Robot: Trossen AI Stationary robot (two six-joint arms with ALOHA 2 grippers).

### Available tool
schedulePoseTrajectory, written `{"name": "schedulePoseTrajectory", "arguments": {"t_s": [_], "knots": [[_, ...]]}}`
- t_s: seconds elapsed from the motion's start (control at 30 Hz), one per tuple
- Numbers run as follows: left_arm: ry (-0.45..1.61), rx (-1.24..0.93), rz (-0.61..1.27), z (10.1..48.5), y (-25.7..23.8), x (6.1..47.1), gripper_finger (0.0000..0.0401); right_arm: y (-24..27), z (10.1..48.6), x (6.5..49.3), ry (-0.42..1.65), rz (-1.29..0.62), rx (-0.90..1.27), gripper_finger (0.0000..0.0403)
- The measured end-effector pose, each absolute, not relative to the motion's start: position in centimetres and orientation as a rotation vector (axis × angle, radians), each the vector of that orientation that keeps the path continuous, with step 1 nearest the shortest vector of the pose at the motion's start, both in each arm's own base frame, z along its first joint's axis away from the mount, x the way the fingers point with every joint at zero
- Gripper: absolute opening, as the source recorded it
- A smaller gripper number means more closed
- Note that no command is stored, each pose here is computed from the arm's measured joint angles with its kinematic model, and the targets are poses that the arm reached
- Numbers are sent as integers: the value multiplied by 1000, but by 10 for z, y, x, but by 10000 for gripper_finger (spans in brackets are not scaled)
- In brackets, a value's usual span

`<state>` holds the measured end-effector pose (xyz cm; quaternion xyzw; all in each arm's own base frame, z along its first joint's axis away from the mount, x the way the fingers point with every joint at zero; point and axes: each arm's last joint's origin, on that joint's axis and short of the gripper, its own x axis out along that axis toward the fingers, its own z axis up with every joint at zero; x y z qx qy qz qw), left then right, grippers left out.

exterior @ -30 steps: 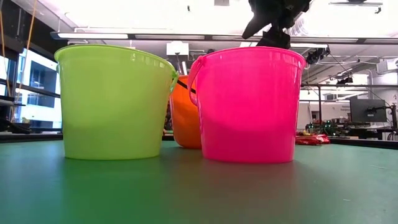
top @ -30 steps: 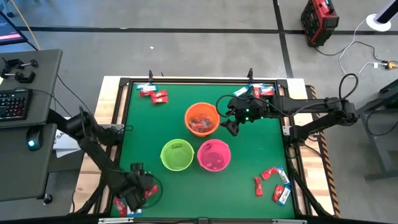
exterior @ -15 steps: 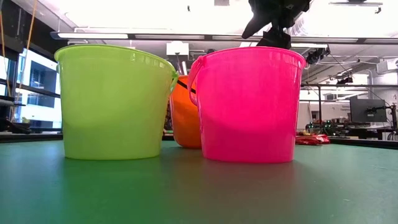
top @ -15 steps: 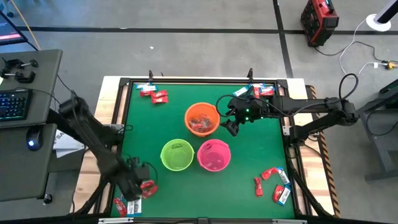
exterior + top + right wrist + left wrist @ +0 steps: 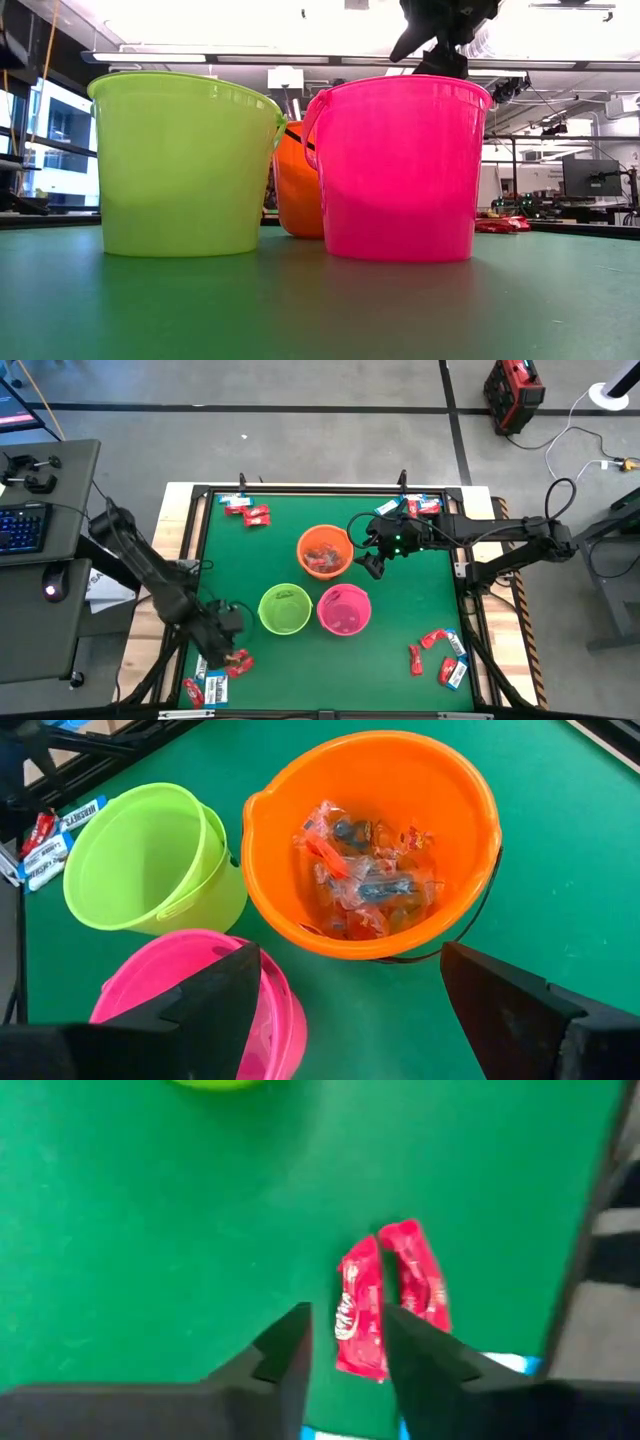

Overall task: Sort candy by brand, put in halloween buckets
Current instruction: Put the red chocolate bar into the pink bucket

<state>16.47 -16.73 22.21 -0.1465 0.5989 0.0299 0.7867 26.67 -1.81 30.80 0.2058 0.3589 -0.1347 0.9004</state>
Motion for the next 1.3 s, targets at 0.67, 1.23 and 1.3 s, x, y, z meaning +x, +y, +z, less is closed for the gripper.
{"name": "schedulePoseTrajectory", "arguments": {"t_s": [0.67,1.23,1.3], "knots": [[1472,-197,118,140,-200,193,214,-18,307,265,763,-282,425,303],[962,-457,59,293,-126,186,28,-12,334,237,678,-158,449,303],[800,-431,85,314,-111,198,20,-11,343,228,634,-171,458,303]]}}
